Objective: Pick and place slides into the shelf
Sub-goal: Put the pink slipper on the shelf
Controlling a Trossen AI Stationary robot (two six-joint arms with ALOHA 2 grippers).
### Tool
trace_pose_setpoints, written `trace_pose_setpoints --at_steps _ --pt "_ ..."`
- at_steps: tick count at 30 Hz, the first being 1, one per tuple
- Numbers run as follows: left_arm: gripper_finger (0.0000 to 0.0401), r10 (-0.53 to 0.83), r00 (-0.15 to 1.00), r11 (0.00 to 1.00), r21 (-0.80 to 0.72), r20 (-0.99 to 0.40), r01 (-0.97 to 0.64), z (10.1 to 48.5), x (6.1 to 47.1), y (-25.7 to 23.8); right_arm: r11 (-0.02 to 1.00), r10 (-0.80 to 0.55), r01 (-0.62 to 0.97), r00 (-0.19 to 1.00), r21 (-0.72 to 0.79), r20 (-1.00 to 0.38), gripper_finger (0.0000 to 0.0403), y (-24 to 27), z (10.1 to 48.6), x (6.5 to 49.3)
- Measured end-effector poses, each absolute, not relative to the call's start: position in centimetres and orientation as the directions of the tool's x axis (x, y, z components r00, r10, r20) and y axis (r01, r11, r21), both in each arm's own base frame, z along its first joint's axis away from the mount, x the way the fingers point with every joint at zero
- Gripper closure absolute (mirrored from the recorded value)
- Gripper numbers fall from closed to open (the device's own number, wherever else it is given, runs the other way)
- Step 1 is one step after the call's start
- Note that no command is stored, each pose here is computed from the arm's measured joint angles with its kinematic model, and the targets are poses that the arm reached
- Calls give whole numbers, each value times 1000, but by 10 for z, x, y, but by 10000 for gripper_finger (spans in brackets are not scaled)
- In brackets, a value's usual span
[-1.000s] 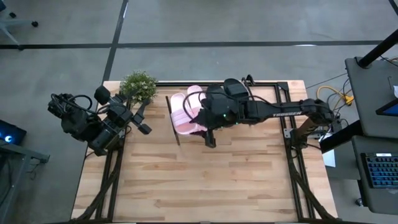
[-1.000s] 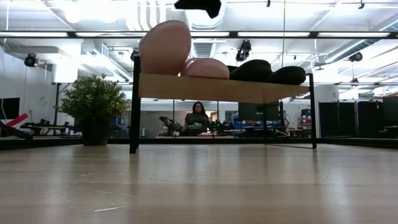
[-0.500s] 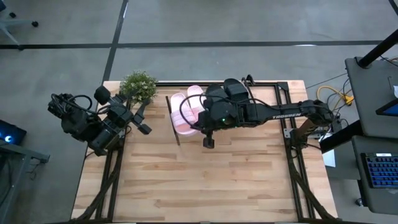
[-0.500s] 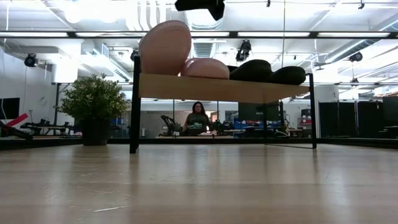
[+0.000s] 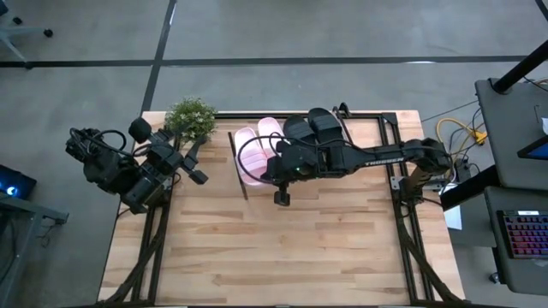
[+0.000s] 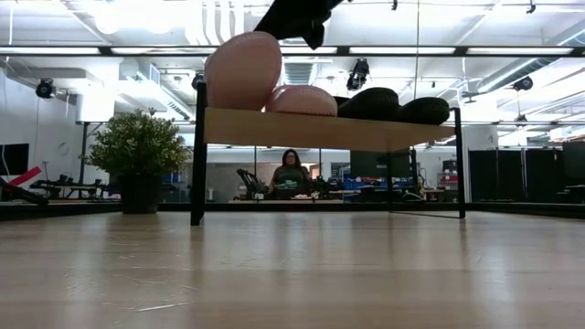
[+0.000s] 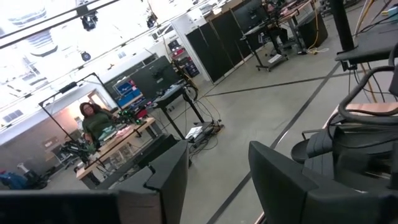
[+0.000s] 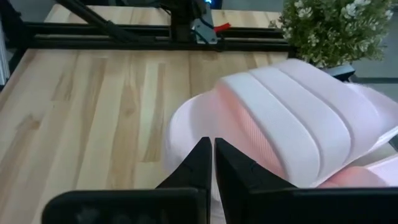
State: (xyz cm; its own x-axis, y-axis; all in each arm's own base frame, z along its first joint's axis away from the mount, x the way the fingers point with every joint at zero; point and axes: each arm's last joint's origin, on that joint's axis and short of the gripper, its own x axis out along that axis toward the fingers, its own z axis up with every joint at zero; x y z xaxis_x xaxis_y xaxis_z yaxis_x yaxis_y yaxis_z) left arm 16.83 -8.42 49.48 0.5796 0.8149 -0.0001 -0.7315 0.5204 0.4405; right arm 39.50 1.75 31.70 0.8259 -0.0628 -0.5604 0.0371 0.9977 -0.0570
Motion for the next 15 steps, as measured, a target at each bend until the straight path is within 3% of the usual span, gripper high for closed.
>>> trace_pose_setpoints --at_steps 15 --pt "247 815 580 522 434 0 -734 496 166 -83 999 -38 49 797 2 -603 394 18 293 392"
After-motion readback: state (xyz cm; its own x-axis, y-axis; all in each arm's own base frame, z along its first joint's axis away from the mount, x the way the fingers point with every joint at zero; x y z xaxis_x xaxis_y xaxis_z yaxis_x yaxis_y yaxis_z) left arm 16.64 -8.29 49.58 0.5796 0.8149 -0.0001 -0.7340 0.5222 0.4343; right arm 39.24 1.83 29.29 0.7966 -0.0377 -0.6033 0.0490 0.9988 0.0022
